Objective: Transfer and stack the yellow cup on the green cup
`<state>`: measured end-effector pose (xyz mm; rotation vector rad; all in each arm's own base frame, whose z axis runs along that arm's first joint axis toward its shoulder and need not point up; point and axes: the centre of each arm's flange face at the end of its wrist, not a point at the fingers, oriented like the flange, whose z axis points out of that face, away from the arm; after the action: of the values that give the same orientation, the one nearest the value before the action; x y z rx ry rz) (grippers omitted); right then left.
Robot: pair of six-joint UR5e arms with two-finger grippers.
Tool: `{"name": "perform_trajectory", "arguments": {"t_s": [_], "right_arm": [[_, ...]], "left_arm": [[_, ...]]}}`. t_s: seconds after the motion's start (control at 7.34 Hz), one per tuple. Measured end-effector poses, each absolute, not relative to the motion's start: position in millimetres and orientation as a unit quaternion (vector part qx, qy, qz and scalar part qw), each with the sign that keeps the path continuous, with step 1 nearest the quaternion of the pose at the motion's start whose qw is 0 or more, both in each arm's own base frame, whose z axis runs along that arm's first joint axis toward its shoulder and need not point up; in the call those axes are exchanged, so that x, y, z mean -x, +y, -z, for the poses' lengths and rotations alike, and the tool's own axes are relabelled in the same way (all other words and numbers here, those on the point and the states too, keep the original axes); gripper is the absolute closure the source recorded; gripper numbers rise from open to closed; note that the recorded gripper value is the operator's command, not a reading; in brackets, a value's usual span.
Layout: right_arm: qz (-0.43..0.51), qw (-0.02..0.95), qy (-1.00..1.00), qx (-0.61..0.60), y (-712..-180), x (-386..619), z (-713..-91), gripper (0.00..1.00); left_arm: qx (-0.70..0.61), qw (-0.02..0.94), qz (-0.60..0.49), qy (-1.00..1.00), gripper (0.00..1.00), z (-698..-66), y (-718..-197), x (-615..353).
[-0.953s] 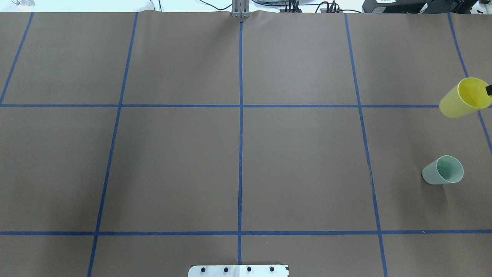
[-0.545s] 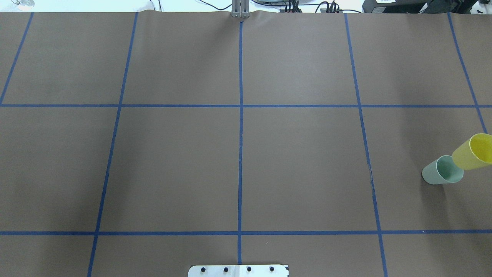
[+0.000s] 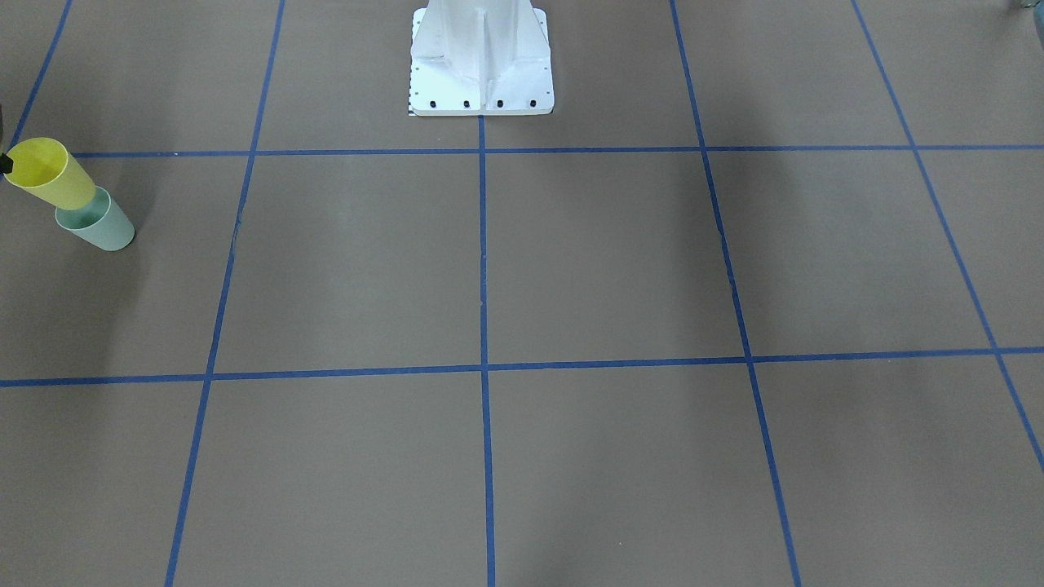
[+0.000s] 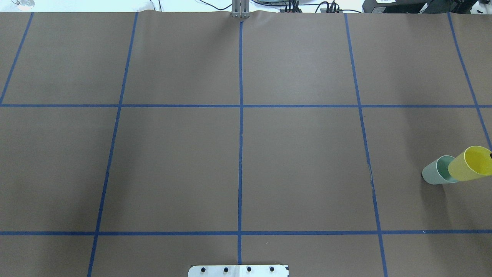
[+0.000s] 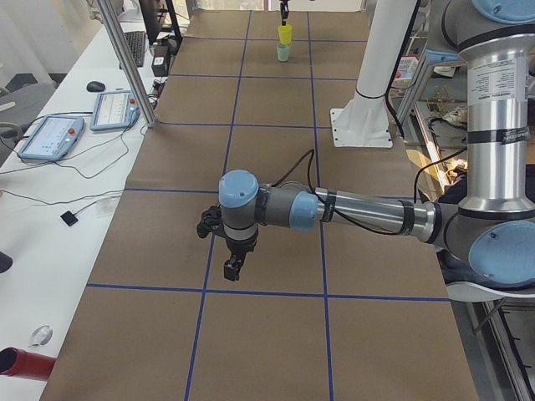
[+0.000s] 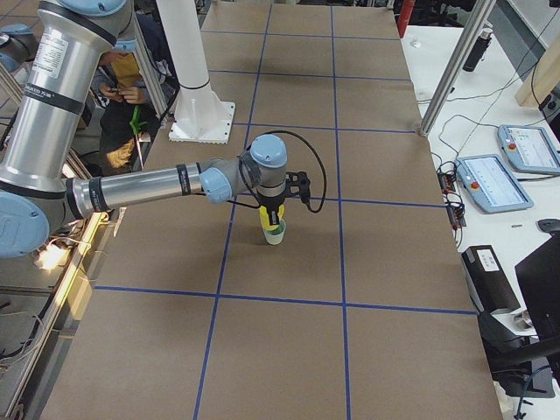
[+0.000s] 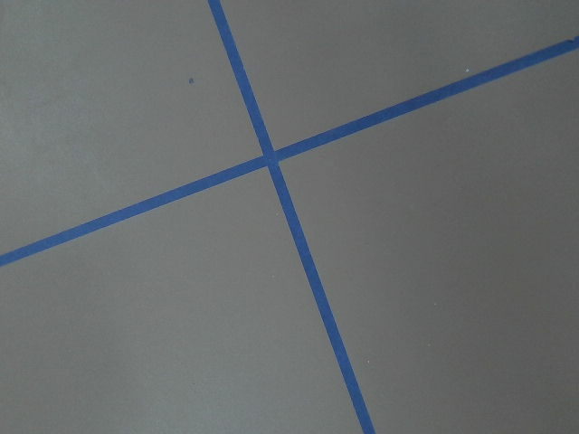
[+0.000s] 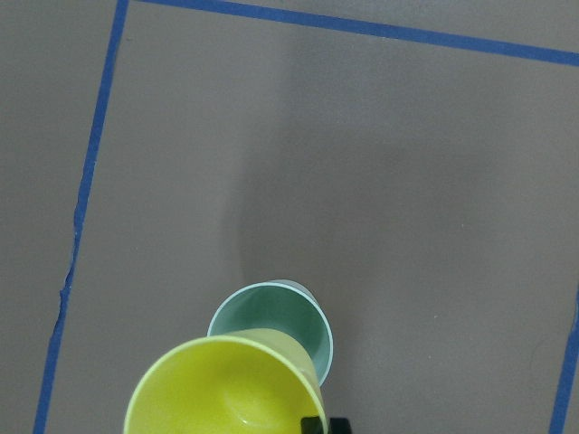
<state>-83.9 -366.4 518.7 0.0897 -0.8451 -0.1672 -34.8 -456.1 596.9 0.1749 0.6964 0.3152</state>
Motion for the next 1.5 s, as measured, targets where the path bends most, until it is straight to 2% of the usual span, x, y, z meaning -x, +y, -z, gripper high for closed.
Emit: {"name": "perform_trajectory", "arguments": {"t_s": [0.54,0.68,0.82,1.5], "right_arm": [[0.085,0.910,-0.405,-0.042,-374.8,92.3,-524.2,1.00],[0.086,0.910,-0.405,-0.042,-375.2,93.0,-524.4,0.19],[0.087,0.909,-0.405,-0.042,-376.4,94.2,-524.1,0.00],[0.095,0.905,-0.410,-0.061,-395.7,101.4,-508.7,0.00]], "left_arm": [[-0.086,0.924,-0.154,0.340,0.00,-595.7,-456.5,34.1],[-0.086,0.924,-0.154,0.340,0.00,-595.7,-456.5,34.0],[-0.086,0.924,-0.154,0.340,0.00,-595.7,-456.5,33.9],[-0.084,0.924,-0.152,0.340,0.00,-597.5,-456.5,34.0]]}}
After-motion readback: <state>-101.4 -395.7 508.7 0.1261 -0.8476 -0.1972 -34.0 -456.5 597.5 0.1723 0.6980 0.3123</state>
